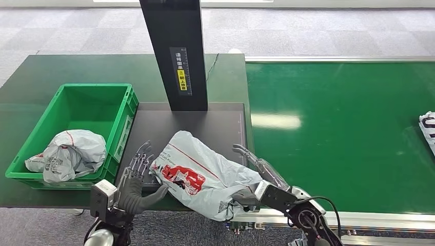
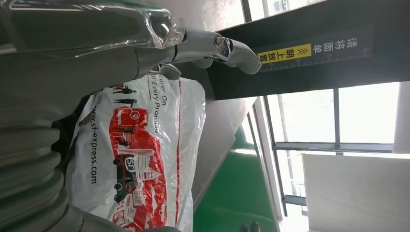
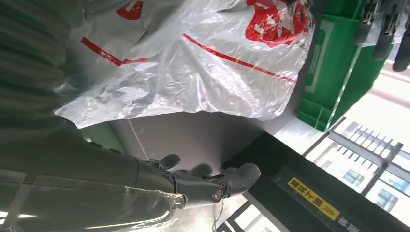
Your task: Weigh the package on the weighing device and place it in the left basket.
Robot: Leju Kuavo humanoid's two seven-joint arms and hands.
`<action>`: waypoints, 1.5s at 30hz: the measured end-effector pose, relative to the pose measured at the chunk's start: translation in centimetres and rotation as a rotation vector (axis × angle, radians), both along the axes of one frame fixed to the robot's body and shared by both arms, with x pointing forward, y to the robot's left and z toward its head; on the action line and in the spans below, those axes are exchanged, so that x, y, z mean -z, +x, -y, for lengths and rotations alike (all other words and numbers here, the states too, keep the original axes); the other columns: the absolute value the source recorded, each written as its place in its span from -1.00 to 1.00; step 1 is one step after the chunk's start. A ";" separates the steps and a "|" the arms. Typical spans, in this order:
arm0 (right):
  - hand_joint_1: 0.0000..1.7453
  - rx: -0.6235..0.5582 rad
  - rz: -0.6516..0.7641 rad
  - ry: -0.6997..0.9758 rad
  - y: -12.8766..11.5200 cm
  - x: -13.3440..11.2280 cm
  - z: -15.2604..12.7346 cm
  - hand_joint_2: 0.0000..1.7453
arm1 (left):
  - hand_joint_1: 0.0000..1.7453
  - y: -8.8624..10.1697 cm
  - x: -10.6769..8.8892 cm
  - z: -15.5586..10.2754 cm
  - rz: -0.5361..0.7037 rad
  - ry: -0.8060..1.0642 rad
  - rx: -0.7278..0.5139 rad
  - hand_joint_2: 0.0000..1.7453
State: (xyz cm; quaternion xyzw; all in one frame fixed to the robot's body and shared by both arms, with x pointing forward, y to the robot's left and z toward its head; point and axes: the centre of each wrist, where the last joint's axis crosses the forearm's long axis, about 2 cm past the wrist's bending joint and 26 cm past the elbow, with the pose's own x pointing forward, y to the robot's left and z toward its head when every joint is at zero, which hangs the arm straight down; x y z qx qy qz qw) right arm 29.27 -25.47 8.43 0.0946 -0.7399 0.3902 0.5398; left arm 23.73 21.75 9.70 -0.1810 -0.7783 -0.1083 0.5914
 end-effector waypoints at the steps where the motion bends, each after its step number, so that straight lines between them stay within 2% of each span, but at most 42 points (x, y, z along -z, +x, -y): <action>1: -1.00 0.005 -0.001 -0.003 -0.1 0.0 0.0 1.00 | -1.00 0.0 0.0 0.0 0.005 0.030 -0.020 1.00; 6: -1.00 0.035 -0.004 -0.016 -0.5 0.2 0.3 1.00 | -1.00 0.2 -0.1 0.0 0.070 0.330 -0.197 1.00; 13: -1.00 0.052 -0.003 -0.028 -0.9 0.3 0.5 1.00 | -1.00 0.9 -0.8 1.0 0.167 0.684 -0.355 1.00; 17: -1.00 0.062 0.006 -0.057 -0.9 0.3 0.4 1.00 | -1.00 2.1 -1.4 1.4 0.189 0.821 -0.450 1.00; 20: -1.00 0.065 0.010 -0.066 -0.8 0.2 0.4 1.00 | -1.00 3.0 -1.7 1.5 0.176 0.871 -0.477 1.00; 31: -1.00 0.060 0.054 -0.102 0.7 -0.9 0.3 1.00 | -1.00 5.8 -1.3 1.7 0.066 0.769 -0.194 1.00; 38: -1.00 0.064 0.066 -0.113 2.4 -1.6 0.1 1.00 | -1.00 8.5 -0.2 2.2 0.011 0.920 -0.020 1.00; 45: -1.00 0.082 0.049 -0.124 2.7 -1.5 -0.2 1.00 | -1.00 10.5 0.0 3.0 -0.005 1.038 0.106 1.00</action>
